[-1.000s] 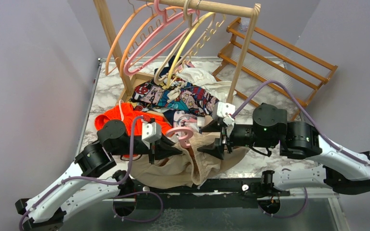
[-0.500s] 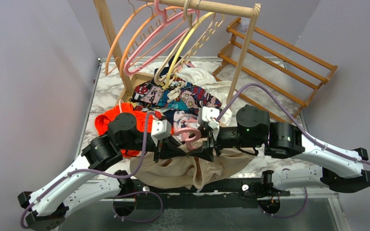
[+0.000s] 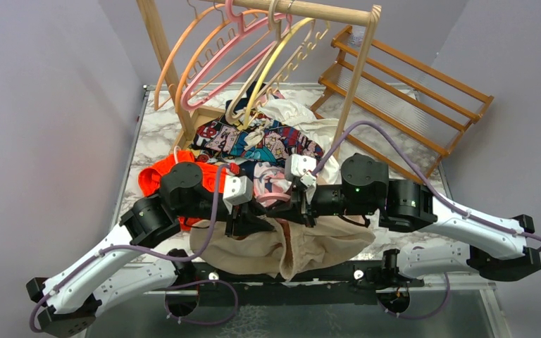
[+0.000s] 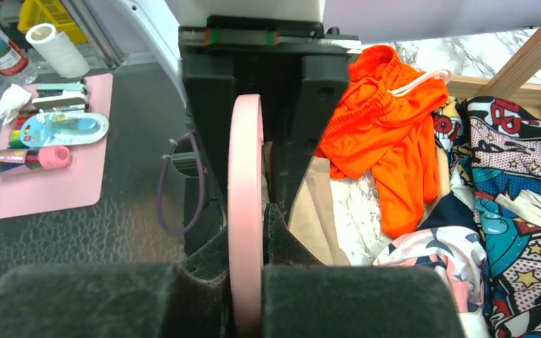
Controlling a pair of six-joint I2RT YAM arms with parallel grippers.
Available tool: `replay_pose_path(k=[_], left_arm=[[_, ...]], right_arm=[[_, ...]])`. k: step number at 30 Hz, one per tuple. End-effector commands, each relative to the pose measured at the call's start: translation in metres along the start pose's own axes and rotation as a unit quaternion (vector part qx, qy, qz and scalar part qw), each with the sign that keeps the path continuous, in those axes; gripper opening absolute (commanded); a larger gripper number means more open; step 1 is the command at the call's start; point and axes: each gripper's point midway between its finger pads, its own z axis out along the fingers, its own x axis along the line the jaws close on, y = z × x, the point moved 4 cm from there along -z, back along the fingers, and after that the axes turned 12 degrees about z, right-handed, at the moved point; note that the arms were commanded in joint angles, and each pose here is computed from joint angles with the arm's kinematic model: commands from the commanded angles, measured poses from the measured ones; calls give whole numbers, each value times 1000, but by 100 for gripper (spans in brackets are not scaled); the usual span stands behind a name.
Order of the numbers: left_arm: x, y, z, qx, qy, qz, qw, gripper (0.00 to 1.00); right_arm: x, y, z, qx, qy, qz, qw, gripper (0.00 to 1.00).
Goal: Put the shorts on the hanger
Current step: Hang the shorts on the hanger.
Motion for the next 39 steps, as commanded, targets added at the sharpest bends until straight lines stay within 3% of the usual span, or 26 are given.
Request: replay_pose_path(k=[1,5,8,13,17,22,29,32,37,39], left_arm=[[3,24,-11,-31,32,41,998,42],[10,25,-24,-34,91,54,994,65],[16,28,-35,-41,144,62,987,70],[27,20,-50,-39,216,59,974,68],[31,12,-55,-34,244,56,968,54],[36,7,-48,-22,240,55,969,43],[34,17,-30,-39,184,69,980,37],[29,21,-26,-50,162,75,983,39],[20,22,-22,-58,127,74,987,60],[19,21,-21,-58,118,73,989,62]], right_arm=[[0,4,-4,-24,-7,1,1000,1],[-3,4,-17,-37,-25,10,999,1],[-6,-1,-26,-44,-40,23,998,1],[-15,-6,-42,-74,-80,43,993,1],[-21,-5,-51,-96,-104,52,989,1],[-19,-2,-52,-107,-99,58,988,1],[-17,-1,-48,-105,-89,59,989,1],[-16,1,-47,-106,-86,59,989,1],[-15,2,-47,-107,-85,58,989,1],[-15,2,-46,-106,-82,57,989,1]])
